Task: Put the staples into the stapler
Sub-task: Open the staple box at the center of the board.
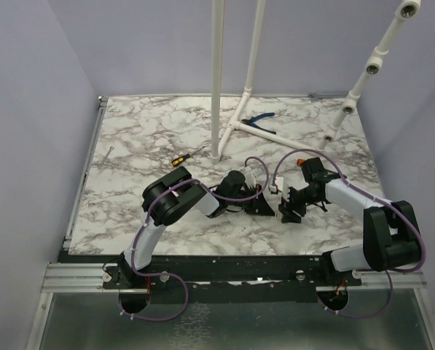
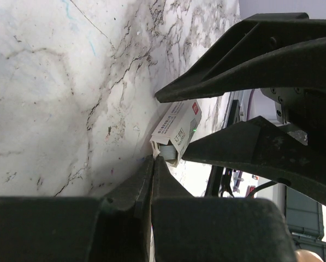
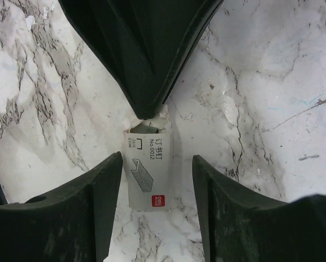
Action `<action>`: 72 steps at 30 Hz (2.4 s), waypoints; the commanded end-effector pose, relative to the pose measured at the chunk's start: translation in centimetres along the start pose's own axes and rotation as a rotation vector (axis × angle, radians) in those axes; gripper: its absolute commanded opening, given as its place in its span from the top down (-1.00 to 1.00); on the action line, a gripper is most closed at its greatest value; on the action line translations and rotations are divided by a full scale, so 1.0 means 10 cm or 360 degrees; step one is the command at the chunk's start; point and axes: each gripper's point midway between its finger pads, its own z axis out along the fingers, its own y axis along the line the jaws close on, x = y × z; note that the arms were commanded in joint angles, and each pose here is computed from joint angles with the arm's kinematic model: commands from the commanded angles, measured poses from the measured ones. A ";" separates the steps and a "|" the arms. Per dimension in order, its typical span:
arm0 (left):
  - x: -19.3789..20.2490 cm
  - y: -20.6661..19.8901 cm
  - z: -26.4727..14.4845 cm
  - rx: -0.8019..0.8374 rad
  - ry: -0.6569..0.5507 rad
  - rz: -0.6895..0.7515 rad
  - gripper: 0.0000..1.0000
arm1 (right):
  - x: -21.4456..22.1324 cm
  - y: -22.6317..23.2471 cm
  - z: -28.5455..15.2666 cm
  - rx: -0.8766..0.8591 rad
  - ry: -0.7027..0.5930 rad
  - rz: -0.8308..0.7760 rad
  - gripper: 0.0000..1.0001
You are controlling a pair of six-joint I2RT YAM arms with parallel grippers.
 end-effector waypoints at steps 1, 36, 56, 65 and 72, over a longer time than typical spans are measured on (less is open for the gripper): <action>0.06 0.16 0.00 -0.0102 0.0010 -0.0026 1.00 | 0.02 -0.01 0.03 0.0001 0.0019 0.0002 -0.06; 0.04 0.23 -0.05 -0.0171 0.0002 -0.0016 1.00 | 0.65 0.03 -0.24 0.0143 0.0364 -0.0054 0.20; 0.16 0.20 0.27 -0.0105 0.0097 -0.0072 0.17 | 0.51 0.06 -0.16 0.0085 0.0235 -0.0010 0.10; 0.28 0.25 0.33 -0.0121 0.0132 -0.0090 0.40 | 0.50 0.07 -0.16 0.0080 0.0222 0.0001 0.06; 0.28 0.29 0.33 -0.0145 0.0120 -0.0100 0.89 | 0.48 0.08 -0.14 0.0068 0.0196 0.0011 -0.04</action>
